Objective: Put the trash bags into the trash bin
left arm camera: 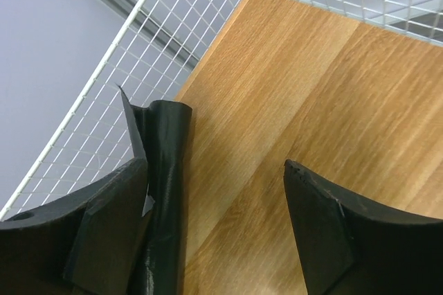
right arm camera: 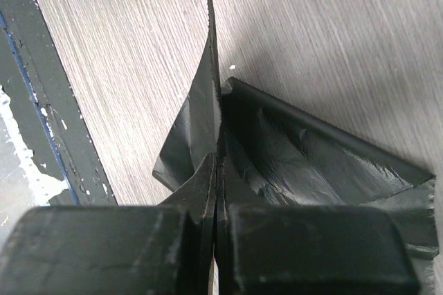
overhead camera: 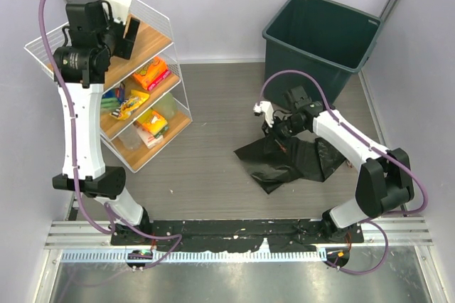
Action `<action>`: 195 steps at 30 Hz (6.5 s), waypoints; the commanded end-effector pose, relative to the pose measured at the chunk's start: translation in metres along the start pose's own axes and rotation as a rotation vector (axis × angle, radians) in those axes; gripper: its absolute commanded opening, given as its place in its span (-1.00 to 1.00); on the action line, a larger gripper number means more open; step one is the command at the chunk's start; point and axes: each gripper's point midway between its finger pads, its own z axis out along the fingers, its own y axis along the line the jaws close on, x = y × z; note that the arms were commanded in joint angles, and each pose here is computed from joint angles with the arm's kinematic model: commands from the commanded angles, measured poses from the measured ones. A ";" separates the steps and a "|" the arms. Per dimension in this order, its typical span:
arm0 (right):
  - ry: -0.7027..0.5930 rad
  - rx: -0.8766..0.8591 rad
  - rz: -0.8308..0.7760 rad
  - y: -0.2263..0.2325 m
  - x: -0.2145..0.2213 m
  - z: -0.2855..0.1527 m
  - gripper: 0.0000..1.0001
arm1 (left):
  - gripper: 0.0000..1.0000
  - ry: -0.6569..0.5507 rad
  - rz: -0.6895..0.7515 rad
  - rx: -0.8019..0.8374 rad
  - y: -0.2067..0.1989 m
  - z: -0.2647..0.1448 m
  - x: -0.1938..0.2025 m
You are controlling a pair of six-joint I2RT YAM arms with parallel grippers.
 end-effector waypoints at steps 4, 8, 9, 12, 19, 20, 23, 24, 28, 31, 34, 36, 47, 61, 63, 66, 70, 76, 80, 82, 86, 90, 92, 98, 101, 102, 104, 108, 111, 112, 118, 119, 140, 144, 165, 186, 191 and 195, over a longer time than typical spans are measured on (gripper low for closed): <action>-0.063 0.021 -0.095 0.009 -0.052 -0.011 -0.97 | 0.70 -0.264 -0.076 0.139 -0.008 -0.062 -0.045; -0.049 0.007 -0.156 0.017 -0.078 0.001 -0.97 | 0.79 -0.355 -0.091 0.333 -0.041 -0.098 -0.050; -0.041 -0.002 -0.155 0.017 -0.082 0.008 -0.97 | 0.80 -0.373 -0.096 0.375 -0.049 -0.105 -0.050; -0.060 -0.028 -0.182 0.021 -0.112 0.021 -0.97 | 0.82 -0.404 -0.115 0.472 -0.066 -0.124 -0.047; -0.070 -0.068 -0.203 0.026 -0.157 0.053 -0.76 | 0.86 -0.407 -0.139 0.550 -0.080 -0.140 -0.037; -0.057 -0.061 -0.186 0.022 -0.156 0.059 -0.63 | 0.87 -0.405 -0.138 0.555 -0.082 -0.140 -0.035; -0.029 -0.007 -0.178 0.012 -0.150 0.061 -0.24 | 0.93 -0.395 -0.132 0.573 -0.088 -0.138 -0.028; -0.030 0.011 -0.183 0.010 -0.151 0.058 -0.18 | 0.94 -0.398 -0.129 0.578 -0.090 -0.138 -0.027; -0.024 0.075 -0.199 0.007 -0.148 0.044 0.59 | 0.97 -0.396 -0.113 0.598 -0.097 -0.135 -0.020; -0.024 0.114 -0.218 0.008 -0.149 0.029 0.66 | 0.99 -0.404 -0.111 0.615 -0.100 -0.134 -0.021; -0.009 0.152 -0.213 0.004 -0.144 0.017 0.68 | 0.99 -0.406 -0.112 0.644 -0.106 -0.135 -0.022; 0.009 0.166 -0.186 -0.001 -0.131 0.011 0.68 | 0.99 -0.401 -0.110 0.671 -0.112 -0.135 -0.020; 0.053 0.433 0.019 -0.056 -0.017 -0.080 0.68 | 0.99 -0.344 0.011 0.822 -0.183 -0.139 0.012; 0.308 0.702 0.252 -0.094 0.156 -0.130 0.68 | 0.99 -0.227 0.143 0.962 -0.265 -0.134 0.061; 0.326 0.714 0.269 -0.101 0.169 -0.128 0.68 | 0.99 -0.217 0.159 0.974 -0.273 -0.134 0.067; 0.324 0.710 0.294 -0.108 0.179 -0.123 0.68 | 0.99 -0.214 0.169 0.984 -0.280 -0.134 0.070; 0.330 0.687 0.315 -0.117 0.190 -0.109 0.68 | 0.99 -0.205 0.176 0.991 -0.286 -0.133 0.076; 0.297 0.652 0.332 -0.132 0.190 -0.093 0.66 | 0.99 -0.195 0.182 0.993 -0.293 -0.129 0.084; 0.294 0.640 0.338 -0.142 0.194 -0.085 0.58 | 0.99 -0.189 0.186 0.985 -0.295 -0.126 0.087; 0.293 0.627 0.342 -0.145 0.195 -0.082 0.45 | 0.99 -0.183 0.189 0.986 -0.297 -0.125 0.089; 0.290 0.596 0.342 -0.142 0.195 -0.078 -0.05 | 0.99 -0.180 0.195 0.981 -0.297 -0.123 0.091; 0.288 0.566 0.336 -0.135 0.191 -0.081 -0.68 | 0.99 -0.169 0.200 0.979 -0.300 -0.120 0.095; 0.281 0.561 0.333 -0.132 0.187 -0.084 -0.81 | 0.99 -0.166 0.201 0.981 -0.302 -0.118 0.097; 0.225 0.578 0.302 -0.124 0.163 -0.101 -0.97 | 0.99 -0.159 0.208 0.991 -0.309 -0.116 0.100; 0.183 0.566 0.294 -0.117 0.147 -0.109 -0.97 | 0.99 -0.163 0.202 0.990 -0.311 -0.115 0.100; 0.155 0.551 0.289 -0.112 0.140 -0.110 -0.97 | 0.99 -0.168 0.199 0.989 -0.311 -0.114 0.099; 0.097 0.530 0.266 -0.105 0.120 -0.117 -0.97 | 0.99 -0.176 0.192 0.994 -0.314 -0.114 0.098; -0.025 0.441 0.219 -0.081 0.079 -0.128 -0.97 | 0.99 -0.206 0.168 1.038 -0.324 -0.117 0.092; -0.114 0.323 0.182 -0.054 0.049 -0.133 -0.97 | 0.99 -0.221 0.153 1.090 -0.335 -0.119 0.085; -0.140 0.311 0.157 -0.049 0.036 -0.139 -0.97 | 0.99 -0.226 0.149 1.099 -0.338 -0.119 0.083; -0.191 0.137 0.069 -0.002 -0.006 -0.138 -0.97 | 0.99 -0.284 0.132 1.134 -0.359 -0.112 0.053; -0.198 0.124 0.067 0.001 -0.010 -0.137 -0.97 | 0.99 -0.290 0.133 1.138 -0.363 -0.110 0.048; -0.202 -0.059 -0.050 0.044 -0.051 -0.128 -0.97 | 0.99 -0.323 0.276 1.524 -0.433 -0.143 0.058; -0.188 -0.049 -0.047 0.040 -0.049 -0.127 -0.98 | 0.99 -0.304 0.283 1.552 -0.435 -0.149 0.062; -0.208 -0.067 -0.032 0.039 -0.053 -0.124 -0.97 | 0.17 -0.236 0.303 1.637 -0.463 -0.145 0.084; -0.061 0.269 0.075 -0.034 -0.033 -0.051 -0.05 | -0.85 -0.131 0.286 1.354 -0.421 -0.120 0.120; -0.015 0.311 0.025 -0.053 -0.041 -0.016 0.29 | -0.24 -0.042 0.249 1.288 -0.390 -0.109 0.145; 0.055 0.282 -0.003 -0.061 -0.041 0.026 0.37 | 0.24 -0.012 0.186 1.201 -0.360 -0.095 0.157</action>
